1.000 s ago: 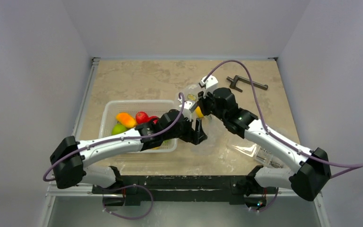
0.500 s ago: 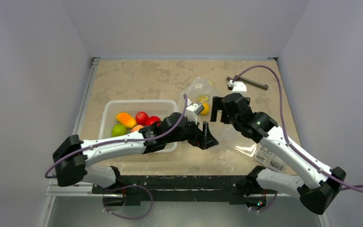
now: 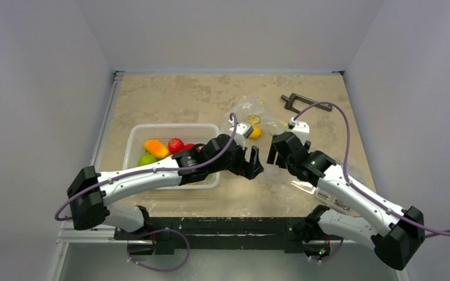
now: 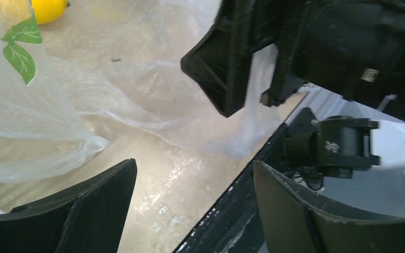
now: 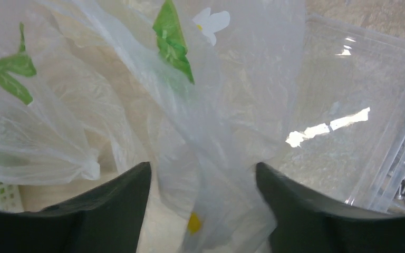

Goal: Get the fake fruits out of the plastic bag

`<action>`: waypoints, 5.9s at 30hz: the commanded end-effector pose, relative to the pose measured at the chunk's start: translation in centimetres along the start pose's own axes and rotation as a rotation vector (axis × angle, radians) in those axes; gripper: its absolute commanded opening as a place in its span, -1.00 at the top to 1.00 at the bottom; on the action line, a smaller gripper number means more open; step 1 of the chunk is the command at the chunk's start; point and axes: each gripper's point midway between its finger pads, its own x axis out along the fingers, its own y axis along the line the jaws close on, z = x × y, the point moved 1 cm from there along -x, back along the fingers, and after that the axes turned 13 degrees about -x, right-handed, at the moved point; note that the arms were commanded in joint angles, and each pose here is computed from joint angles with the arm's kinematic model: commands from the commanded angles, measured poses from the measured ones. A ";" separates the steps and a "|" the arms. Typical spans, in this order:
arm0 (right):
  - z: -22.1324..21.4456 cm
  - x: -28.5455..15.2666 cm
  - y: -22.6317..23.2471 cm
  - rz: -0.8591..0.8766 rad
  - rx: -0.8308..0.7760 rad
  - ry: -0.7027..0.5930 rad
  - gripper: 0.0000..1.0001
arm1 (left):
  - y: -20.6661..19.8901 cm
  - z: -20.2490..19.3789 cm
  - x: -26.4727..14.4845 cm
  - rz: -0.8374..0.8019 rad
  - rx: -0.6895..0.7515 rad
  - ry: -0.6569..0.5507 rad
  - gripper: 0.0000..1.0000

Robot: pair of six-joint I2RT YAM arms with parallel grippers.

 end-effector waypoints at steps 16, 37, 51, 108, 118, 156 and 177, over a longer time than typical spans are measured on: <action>4.5 -4.8 2.4 0.296 0.009 -0.238 1.00 | 2.3 4.1 7.8 0.156 -0.008 -0.134 0.25; 3.6 -4.8 3.4 0.356 0.001 -0.203 1.00 | 8.6 5.8 14.9 0.341 -0.011 -0.166 0.04; 3.4 -5.1 3.9 0.391 -0.012 -0.191 1.00 | 10.8 8.4 17.5 0.455 -0.074 -0.300 -0.69; 1.3 -5.8 4.9 0.493 0.036 -0.127 1.00 | 8.9 7.1 14.4 0.278 -0.212 -0.266 0.14; 1.9 -6.3 5.0 0.501 0.040 -0.145 1.00 | 11.1 6.5 17.1 0.359 -0.297 -0.305 -0.34; 2.6 -5.8 3.9 0.443 0.055 -0.208 1.00 | 6.5 6.8 9.7 0.238 -0.176 -0.157 0.73; 4.8 -4.7 5.2 0.440 0.013 -0.275 1.00 | 11.9 1.5 -12.0 0.454 -0.018 -0.076 0.82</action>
